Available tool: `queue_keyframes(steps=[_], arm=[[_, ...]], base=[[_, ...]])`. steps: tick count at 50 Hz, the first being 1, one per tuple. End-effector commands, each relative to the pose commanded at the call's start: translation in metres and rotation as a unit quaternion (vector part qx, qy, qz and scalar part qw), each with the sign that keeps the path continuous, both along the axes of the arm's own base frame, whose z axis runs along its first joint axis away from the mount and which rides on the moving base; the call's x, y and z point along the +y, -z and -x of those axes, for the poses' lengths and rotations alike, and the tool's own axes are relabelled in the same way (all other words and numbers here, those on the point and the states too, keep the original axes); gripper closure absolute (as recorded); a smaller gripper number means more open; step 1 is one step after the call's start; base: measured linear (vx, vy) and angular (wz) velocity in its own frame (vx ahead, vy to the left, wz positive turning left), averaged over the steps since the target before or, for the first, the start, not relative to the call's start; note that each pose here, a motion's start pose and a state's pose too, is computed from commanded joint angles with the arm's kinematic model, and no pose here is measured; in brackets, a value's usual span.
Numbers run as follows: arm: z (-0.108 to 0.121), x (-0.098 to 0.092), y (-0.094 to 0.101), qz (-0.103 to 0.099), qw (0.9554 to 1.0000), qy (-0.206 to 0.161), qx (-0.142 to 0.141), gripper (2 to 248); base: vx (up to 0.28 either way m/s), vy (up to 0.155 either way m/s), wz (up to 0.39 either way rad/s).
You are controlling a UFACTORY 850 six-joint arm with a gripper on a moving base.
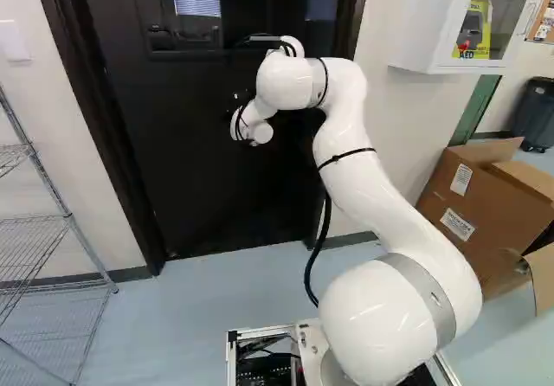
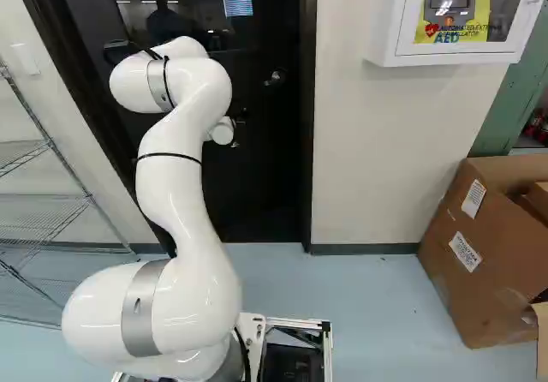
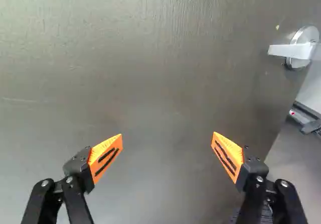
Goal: Open the door and move inside
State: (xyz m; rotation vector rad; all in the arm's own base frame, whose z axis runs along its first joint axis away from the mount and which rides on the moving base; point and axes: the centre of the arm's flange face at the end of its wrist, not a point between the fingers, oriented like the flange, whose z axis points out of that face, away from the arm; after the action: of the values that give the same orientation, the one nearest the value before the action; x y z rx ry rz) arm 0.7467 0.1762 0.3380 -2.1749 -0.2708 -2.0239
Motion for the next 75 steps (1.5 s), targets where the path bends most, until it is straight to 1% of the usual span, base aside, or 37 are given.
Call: queue_keyframes(steps=[14,33,55,75], arm=[[0.025,-0.007,-0.007,-0.002,0.9998,0.009,0.017,3],[0.062,-0.024,-0.015,-0.013,0.9982,0.037,0.045,3],[0.103,-0.047,-0.024,-0.026,0.9947,0.072,0.069,3],[0.142,-0.068,-0.03,-0.036,0.9901,0.103,0.087,3]], base=[[0.0,0.0,0.0],[0.0,0.0,0.0],[0.0,0.0,0.0],[0.0,0.0,0.0]])
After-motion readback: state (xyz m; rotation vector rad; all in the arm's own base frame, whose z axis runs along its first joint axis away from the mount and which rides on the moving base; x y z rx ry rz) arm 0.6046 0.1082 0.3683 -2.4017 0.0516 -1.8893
